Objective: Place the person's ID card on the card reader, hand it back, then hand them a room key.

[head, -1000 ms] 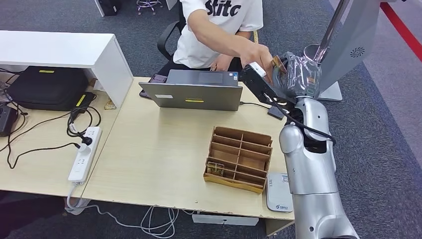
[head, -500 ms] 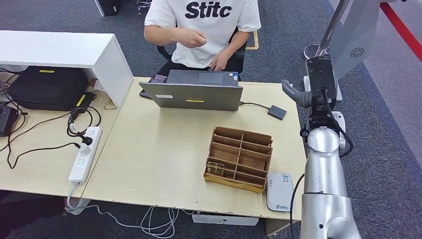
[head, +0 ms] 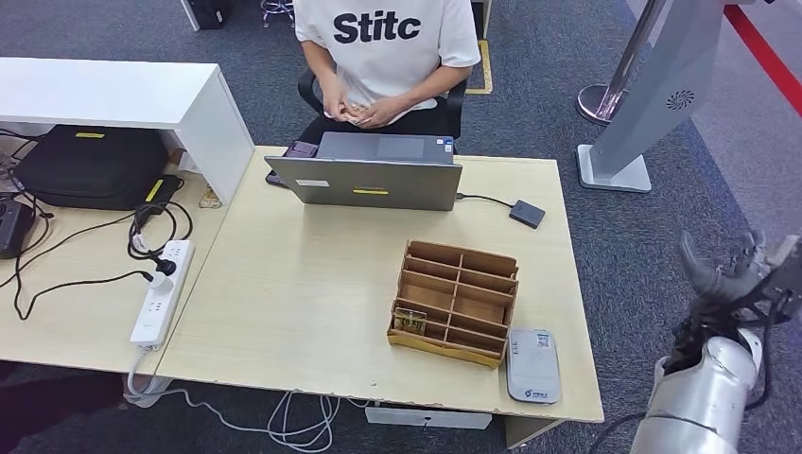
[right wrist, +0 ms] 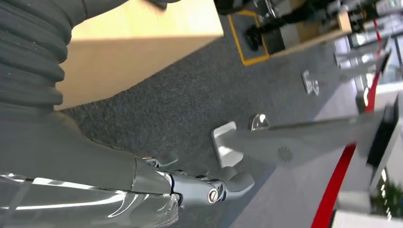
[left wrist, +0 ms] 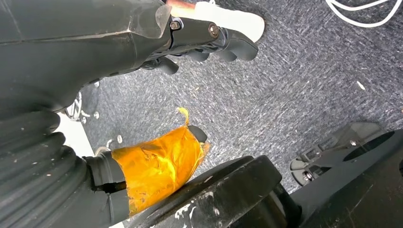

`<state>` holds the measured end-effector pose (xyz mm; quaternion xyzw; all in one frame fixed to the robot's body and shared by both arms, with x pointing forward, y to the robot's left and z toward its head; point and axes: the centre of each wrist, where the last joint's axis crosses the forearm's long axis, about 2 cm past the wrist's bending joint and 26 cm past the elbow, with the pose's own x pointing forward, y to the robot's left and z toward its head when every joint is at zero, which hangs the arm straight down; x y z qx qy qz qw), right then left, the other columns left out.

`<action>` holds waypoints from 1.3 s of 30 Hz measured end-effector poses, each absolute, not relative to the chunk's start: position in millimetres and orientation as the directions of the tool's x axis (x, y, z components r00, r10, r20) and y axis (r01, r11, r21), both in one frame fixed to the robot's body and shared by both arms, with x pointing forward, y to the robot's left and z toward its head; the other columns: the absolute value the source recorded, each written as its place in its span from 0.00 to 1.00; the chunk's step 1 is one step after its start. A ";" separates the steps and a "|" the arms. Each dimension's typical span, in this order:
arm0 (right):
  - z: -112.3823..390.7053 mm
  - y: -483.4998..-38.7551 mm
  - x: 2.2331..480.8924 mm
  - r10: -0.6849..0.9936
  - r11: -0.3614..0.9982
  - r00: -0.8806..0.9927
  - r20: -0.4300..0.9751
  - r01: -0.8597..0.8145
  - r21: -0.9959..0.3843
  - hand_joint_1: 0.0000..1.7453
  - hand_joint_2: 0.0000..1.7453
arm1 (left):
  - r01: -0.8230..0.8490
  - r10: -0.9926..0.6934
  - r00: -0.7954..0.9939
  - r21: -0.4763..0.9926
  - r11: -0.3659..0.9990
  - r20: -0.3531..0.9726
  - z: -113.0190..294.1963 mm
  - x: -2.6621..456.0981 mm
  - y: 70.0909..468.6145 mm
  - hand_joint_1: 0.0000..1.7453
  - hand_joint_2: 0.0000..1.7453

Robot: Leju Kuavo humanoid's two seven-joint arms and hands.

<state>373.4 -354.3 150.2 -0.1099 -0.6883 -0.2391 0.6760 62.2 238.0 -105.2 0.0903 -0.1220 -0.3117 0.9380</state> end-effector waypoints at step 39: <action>-104.2 -356.7 66.1 -0.839 0.150 0.032 0.544 0.973 0.174 0.00 1.00 | 0.460 -0.506 0.841 0.240 0.855 0.192 -103.8 61.5 224.5 0.00 1.00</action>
